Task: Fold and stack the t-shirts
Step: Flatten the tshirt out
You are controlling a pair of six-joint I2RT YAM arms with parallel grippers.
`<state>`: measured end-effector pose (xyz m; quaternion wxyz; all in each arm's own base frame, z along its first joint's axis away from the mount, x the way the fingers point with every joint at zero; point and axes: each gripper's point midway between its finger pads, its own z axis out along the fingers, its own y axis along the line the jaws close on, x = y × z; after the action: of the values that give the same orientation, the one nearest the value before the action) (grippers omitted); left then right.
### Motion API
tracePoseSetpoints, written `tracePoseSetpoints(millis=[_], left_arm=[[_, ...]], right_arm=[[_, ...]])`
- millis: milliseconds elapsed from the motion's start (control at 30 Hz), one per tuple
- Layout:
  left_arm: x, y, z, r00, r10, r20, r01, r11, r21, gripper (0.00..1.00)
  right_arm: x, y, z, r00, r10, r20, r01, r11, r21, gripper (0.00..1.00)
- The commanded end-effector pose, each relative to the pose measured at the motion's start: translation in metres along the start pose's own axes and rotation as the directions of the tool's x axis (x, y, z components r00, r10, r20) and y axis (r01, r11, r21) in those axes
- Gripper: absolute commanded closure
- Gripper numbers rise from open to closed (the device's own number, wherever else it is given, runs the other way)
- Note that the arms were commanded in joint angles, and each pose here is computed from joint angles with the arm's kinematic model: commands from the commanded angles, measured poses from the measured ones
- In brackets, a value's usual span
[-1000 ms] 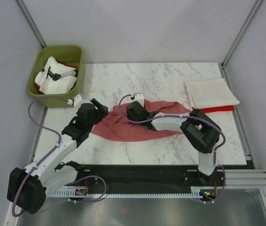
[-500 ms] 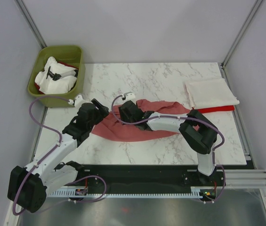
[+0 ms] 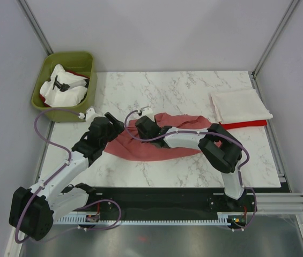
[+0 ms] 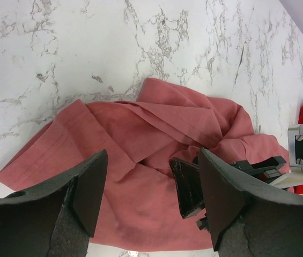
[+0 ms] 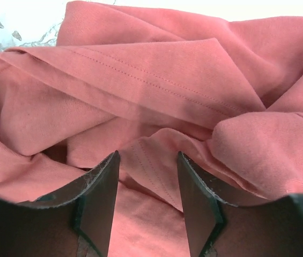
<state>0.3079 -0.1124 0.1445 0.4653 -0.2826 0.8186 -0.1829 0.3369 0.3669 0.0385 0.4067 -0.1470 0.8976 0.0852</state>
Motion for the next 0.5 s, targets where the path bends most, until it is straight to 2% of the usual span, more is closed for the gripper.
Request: tracePoseSetpoints(millis=[0, 200, 300, 367, 467], left_arm=[[-0.01, -0.008, 0.001, 0.999, -0.004, 0.033, 0.003, 1.0, 0.024, 0.25], [-0.01, -0.008, 0.002, 0.999, -0.003, 0.032, 0.002, 1.0, 0.025, 0.25], [-0.009, -0.009, 0.002, 1.0, 0.002, 0.028, -0.003, 1.0, 0.027, 0.25], [-0.01, -0.01, 0.002, 1.0, 0.005, 0.03, -0.006, 0.999, 0.032, 0.25], [-0.009, -0.011, 0.002, 1.0, 0.011, 0.022, -0.011, 0.999, 0.036, 0.25]], right_arm=[[-0.01, 0.001, 0.006, 1.0, -0.005, 0.02, 0.005, 1.0, 0.023, 0.46], [-0.007, 0.005, 0.008, 1.0, 0.004, 0.004, -0.004, 1.0, 0.005, 0.66], [-0.013, 0.005, 0.002, 1.0, 0.009, 0.016, -0.009, 1.0, 0.001, 0.92], [-0.023, -0.001, -0.01, 0.999, 0.019, 0.045, -0.02, 1.0, 0.011, 0.94], [-0.039, -0.007, -0.029, 0.995, 0.037, 0.093, -0.038, 0.999, 0.01, 0.91]])
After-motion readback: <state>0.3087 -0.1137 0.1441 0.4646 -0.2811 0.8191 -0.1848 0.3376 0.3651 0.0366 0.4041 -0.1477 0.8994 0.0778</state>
